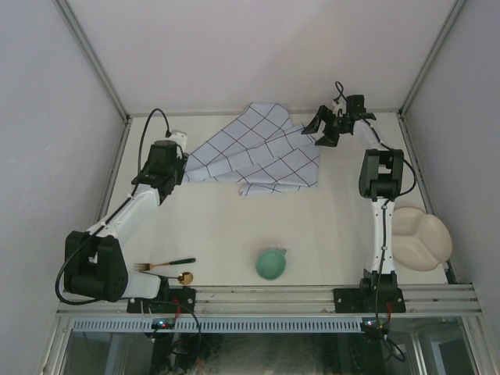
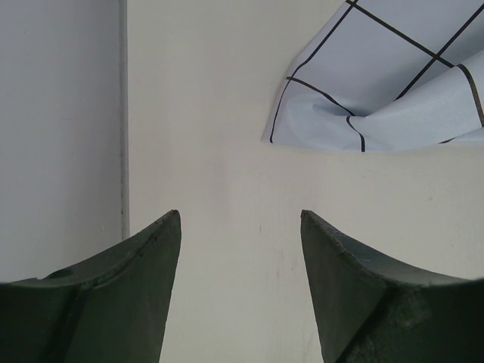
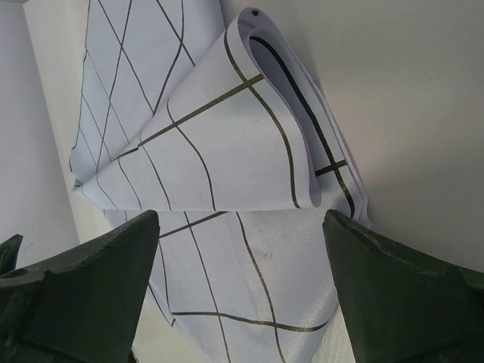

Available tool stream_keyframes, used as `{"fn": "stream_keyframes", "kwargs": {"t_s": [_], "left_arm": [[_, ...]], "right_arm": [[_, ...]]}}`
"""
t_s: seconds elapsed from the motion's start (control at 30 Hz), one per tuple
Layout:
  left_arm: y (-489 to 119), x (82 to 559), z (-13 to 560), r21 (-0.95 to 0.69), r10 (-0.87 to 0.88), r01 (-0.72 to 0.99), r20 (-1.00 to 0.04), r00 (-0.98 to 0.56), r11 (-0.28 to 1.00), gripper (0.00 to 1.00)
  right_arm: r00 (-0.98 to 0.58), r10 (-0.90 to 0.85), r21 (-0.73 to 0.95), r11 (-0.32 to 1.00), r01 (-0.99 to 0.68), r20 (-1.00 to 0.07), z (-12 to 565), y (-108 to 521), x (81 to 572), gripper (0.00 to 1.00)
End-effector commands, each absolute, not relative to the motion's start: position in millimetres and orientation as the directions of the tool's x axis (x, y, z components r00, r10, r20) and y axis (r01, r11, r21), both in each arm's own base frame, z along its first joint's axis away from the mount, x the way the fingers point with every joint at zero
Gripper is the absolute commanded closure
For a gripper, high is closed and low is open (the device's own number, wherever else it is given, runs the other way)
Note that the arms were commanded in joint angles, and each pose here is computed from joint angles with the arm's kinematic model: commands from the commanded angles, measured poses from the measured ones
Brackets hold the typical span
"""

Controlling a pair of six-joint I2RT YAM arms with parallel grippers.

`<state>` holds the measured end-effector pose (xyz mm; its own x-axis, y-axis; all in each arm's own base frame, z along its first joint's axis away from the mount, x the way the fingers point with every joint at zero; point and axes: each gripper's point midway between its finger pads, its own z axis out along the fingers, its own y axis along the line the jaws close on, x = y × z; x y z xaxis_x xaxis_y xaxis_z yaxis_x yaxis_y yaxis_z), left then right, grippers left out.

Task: Set the dinner table for one person
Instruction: Flatten out the napkin at the center of the board.

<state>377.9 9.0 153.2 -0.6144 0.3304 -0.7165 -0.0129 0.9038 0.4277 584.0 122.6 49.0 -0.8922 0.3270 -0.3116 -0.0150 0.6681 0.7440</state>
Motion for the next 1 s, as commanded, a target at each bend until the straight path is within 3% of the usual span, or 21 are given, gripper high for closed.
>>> {"fn": "stream_keyframes", "kwargs": {"t_s": [0.0, 0.6, 0.73, 0.83, 0.97], "left_arm": [[8.9, 387.6, 172.6, 0.400, 0.303, -0.049, -0.763, -0.570, 0.915, 0.31], [12.2, 385.0, 172.7, 0.396, 0.295, -0.058, -0.765, -0.572, 0.916, 0.31], [13.6, 383.5, 172.6, 0.401, 0.298, -0.058, -0.762, -0.574, 0.914, 0.31], [14.8, 382.9, 174.3, 0.400, 0.296, -0.061, -0.764, -0.573, 0.914, 0.31], [15.7, 381.0, 175.4, 0.402, 0.298, -0.061, -0.763, -0.573, 0.914, 0.31]], "right_arm": [[-0.879, 0.325, 0.747, 0.663, -0.050, -0.348, 64.1, 138.5, 591.1, 0.10], [-0.867, 0.327, 0.767, 0.635, -0.093, -0.376, 69.1, 158.1, 601.7, 0.14], [-0.863, 0.339, 0.756, 0.651, -0.072, -0.375, 64.5, 151.4, 603.6, 0.21], [-0.864, 0.353, 0.754, 0.656, -0.045, -0.359, 60.1, 144.6, 603.2, 0.38], [-0.863, 0.375, 0.740, 0.673, 0.002, -0.339, 56.2, 133.7, 601.6, 0.40]]}}
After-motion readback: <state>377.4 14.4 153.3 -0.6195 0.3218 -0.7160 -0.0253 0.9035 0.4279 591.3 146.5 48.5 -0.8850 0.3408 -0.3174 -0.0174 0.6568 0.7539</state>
